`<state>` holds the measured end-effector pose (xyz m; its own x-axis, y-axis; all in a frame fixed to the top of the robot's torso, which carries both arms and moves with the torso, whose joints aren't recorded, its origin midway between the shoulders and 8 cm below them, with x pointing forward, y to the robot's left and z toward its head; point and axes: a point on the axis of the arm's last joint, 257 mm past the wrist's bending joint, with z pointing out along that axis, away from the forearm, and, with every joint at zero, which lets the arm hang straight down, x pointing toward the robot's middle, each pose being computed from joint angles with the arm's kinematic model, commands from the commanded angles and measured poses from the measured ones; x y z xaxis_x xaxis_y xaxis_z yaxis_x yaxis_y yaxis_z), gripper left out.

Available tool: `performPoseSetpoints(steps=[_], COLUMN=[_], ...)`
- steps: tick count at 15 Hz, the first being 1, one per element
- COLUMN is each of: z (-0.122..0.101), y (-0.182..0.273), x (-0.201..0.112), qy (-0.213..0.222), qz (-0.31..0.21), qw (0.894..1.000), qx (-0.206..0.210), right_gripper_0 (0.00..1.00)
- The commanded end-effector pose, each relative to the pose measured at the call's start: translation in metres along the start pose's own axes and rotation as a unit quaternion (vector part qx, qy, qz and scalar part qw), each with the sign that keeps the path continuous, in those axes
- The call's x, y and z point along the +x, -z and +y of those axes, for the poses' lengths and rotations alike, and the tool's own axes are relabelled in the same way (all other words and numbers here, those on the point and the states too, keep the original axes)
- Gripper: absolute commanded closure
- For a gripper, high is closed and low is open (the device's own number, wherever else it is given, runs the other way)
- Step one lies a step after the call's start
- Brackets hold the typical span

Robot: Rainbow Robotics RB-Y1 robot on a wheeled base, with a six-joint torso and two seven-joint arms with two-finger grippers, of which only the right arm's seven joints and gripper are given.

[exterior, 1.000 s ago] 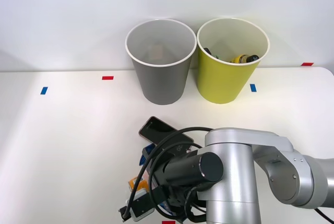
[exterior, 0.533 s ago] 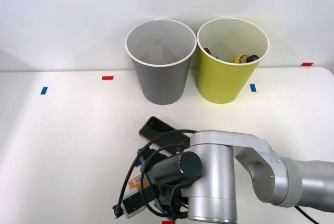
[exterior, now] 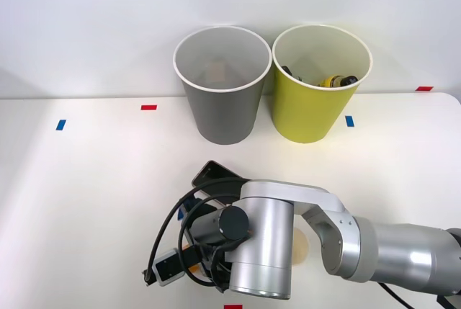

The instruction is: Put cans in the gray bin, plastic bottles in the light green bin

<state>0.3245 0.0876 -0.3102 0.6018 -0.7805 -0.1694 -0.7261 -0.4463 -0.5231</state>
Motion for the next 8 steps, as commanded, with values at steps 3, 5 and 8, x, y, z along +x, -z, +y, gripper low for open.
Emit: performPoseSetpoints(steps=[3, 5, 8], z=[0.0012, 0.0054, 0.0087], y=[-0.0008, -0.0027, -0.0042], x=[0.0080, 0.0110, 0.0102], qy=[0.014, 0.025, 0.031], qz=[0.011, 0.021, 0.023], qw=[1.000, 0.999, 0.999], qx=[-0.002, -0.002, -0.003], right_gripper_0=[0.00, 0.00, 0.50])
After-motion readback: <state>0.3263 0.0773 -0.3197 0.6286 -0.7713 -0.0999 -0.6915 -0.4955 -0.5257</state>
